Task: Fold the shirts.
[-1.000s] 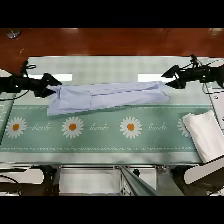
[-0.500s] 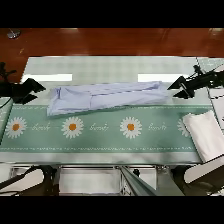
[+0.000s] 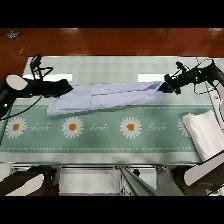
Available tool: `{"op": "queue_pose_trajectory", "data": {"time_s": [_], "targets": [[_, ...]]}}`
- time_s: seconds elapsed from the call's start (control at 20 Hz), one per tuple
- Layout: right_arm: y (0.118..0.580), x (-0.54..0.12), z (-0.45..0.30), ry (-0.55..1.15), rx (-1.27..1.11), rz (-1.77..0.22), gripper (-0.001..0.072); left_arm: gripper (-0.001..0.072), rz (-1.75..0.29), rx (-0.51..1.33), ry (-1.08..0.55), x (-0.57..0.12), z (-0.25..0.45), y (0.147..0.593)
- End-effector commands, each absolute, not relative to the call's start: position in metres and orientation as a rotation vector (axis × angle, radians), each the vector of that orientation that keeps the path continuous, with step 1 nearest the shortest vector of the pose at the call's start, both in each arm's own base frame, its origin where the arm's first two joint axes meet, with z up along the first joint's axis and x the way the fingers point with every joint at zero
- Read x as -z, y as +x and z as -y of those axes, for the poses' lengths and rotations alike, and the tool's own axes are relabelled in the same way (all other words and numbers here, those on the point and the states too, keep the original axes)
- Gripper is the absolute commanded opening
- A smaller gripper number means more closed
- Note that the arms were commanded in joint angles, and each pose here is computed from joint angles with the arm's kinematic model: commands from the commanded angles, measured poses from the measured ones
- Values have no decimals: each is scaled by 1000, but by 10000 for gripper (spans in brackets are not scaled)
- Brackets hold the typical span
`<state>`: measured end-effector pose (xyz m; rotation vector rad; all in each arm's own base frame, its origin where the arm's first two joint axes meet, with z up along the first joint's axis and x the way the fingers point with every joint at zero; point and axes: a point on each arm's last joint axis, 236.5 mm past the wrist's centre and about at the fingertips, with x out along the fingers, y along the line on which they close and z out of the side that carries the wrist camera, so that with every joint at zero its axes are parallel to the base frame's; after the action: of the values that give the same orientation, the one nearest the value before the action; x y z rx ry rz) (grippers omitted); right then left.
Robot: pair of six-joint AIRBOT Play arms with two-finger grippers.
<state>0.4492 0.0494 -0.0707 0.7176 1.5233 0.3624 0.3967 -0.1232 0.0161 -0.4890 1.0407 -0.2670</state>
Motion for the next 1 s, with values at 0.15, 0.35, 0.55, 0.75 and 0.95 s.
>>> {"op": "queue_pose_trajectory", "data": {"time_s": [0.15, 0.35, 0.55, 0.75, 0.95], "targets": [[403, -3, -16, 447, -280, -1426, 25, 19, -992, 473, -429, -27, 211, 396], [344, -51, -16, 402, -233, -1292, 25, 19, -1059, 621, -343, -11, 291, 384], [297, -81, -25, 397, -188, -1194, 26, 18, -1119, 755, -289, 10, 388, 373], [283, -104, -30, 383, -186, -1126, 26, 19, -1222, 853, -271, 40, 470, 337], [283, -115, -38, 401, -213, -1091, 26, 19, -1397, 996, -304, 59, 533, 254]]}}
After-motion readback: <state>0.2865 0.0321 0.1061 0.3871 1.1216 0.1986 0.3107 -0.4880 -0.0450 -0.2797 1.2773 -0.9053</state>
